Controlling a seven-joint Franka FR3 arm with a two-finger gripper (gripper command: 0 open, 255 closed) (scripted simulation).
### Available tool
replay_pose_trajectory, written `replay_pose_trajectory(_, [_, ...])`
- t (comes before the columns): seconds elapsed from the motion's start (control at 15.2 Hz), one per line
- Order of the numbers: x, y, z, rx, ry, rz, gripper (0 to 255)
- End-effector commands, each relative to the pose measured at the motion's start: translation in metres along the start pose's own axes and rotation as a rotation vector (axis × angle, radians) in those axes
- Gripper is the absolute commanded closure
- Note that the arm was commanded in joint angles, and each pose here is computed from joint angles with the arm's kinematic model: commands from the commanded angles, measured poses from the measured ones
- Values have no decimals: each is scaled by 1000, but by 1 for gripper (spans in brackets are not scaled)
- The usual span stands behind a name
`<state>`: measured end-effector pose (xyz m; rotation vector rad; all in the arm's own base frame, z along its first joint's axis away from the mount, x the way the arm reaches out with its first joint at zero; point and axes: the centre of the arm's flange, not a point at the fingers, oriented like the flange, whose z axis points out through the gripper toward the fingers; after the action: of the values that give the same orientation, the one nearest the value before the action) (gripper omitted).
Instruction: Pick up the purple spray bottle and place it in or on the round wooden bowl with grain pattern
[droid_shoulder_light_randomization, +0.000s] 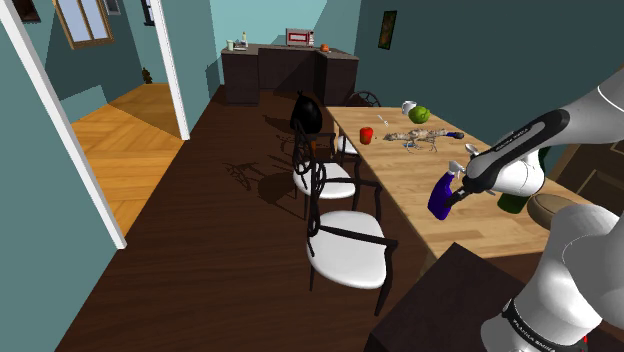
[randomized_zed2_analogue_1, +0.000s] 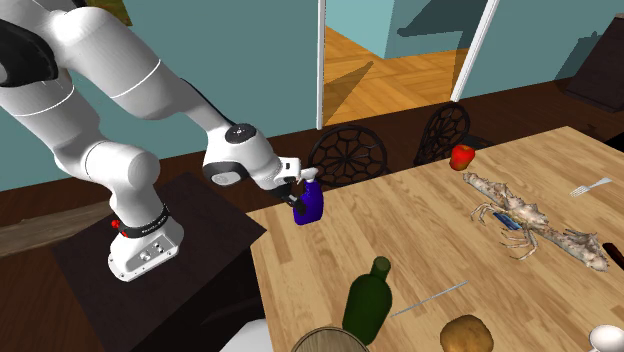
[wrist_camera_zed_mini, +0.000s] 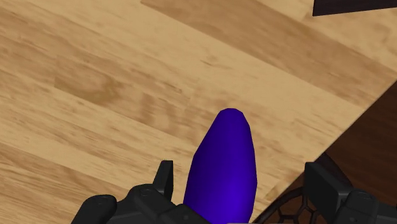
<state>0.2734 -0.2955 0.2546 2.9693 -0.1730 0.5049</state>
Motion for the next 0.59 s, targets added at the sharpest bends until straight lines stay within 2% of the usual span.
replay_pose_trajectory(0.0, [0,0,0,0,0,0,0])
replay_pose_trajectory(0.07, [0,0,0,0,0,0,0])
replay_pose_trajectory(0.13, [0,0,0,0,0,0,255])
replay_pose_trajectory(0.53, [0,0,0,0,0,0,255])
